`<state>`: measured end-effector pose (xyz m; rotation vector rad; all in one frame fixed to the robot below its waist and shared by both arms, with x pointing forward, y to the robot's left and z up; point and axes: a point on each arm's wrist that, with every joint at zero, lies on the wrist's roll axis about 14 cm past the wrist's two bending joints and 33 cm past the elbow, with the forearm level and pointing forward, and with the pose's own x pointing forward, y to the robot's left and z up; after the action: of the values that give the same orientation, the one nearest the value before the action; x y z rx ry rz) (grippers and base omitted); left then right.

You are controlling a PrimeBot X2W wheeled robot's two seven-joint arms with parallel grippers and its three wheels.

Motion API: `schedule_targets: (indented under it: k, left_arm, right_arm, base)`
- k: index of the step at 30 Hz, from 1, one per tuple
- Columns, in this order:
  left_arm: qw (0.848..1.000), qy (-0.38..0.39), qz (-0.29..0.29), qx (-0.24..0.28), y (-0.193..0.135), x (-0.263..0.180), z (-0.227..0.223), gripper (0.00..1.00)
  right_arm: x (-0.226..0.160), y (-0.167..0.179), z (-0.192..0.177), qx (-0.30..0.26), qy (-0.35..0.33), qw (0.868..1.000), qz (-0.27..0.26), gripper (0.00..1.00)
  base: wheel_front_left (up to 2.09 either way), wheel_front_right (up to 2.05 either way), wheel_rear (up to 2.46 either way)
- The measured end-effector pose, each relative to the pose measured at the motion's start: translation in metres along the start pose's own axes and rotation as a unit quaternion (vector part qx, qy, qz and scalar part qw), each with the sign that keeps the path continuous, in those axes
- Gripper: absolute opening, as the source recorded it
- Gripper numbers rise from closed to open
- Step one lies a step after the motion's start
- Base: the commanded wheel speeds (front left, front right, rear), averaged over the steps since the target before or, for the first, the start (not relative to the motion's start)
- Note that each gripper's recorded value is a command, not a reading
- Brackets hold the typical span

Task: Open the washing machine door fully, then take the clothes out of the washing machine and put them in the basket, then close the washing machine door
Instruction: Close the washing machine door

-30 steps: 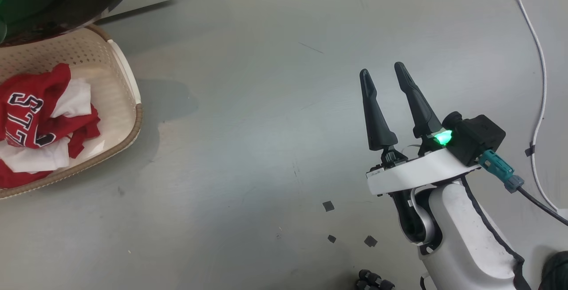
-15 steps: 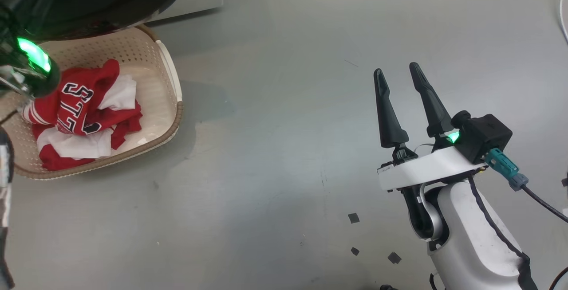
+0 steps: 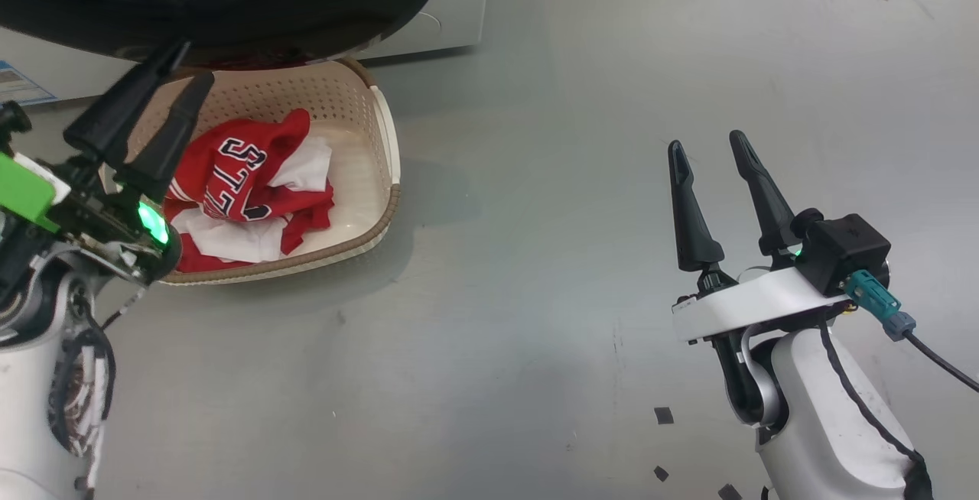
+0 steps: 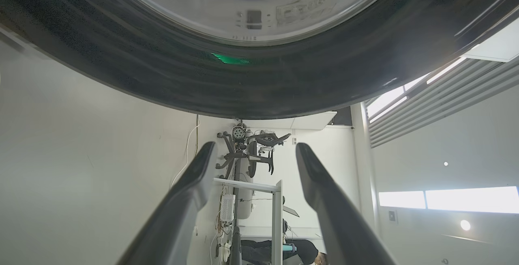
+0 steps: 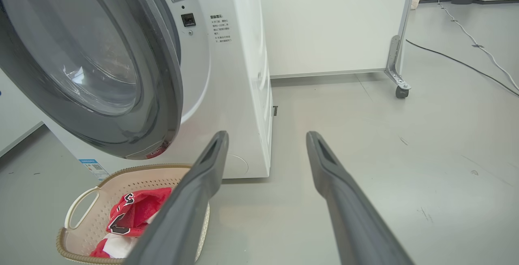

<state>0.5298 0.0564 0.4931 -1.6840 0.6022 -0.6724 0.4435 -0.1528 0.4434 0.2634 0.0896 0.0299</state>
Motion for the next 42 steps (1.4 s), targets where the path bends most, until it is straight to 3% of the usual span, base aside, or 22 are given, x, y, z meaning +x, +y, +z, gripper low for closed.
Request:
schedule_targets:
  k: [15, 26, 32, 36, 37, 42]
  left_arm:
    - [0.991, -0.129, 0.004, -0.044, 0.007, -0.089, -0.015, 1.00]
    - [0.975, -0.221, -0.002, 0.016, -0.017, -0.135, -0.019, 1.00]
    - [0.952, -0.279, 0.010, 0.122, -0.044, -0.159, -0.011, 1.00]
    - [0.925, -0.309, 0.026, 0.222, -0.065, -0.169, -0.008, 1.00]
    - [0.925, -0.309, 0.026, 0.222, -0.065, -0.169, -0.008, 1.00]
    - [0.867, -0.329, 0.070, 0.369, -0.079, -0.183, -0.009, 1.00]
  right_arm:
    - [-0.016, 0.029, -0.006, -0.005, 0.014, 0.999, 0.049, 1.00]
    - [-0.033, 0.041, -0.005, -0.004, 0.016, 0.998, 0.066, 1.00]
    - [-0.039, 0.051, 0.004, -0.007, 0.004, 0.997, 0.079, 1.00]
    - [-0.043, 0.054, 0.010, -0.009, -0.004, 0.997, 0.083, 1.00]
    - [-0.043, 0.054, 0.010, -0.009, -0.004, 0.997, 0.083, 1.00]
    - [-0.046, 0.053, 0.020, -0.015, -0.020, 0.996, 0.083, 1.00]
  base:
    - [0.00, 0.00, 0.00]
    - [0.00, 0.00, 0.00]
    - [0.00, 0.00, 0.00]
    - [0.00, 0.00, 0.00]
    - [0.00, 0.00, 0.00]
    - [0.00, 0.00, 0.00]
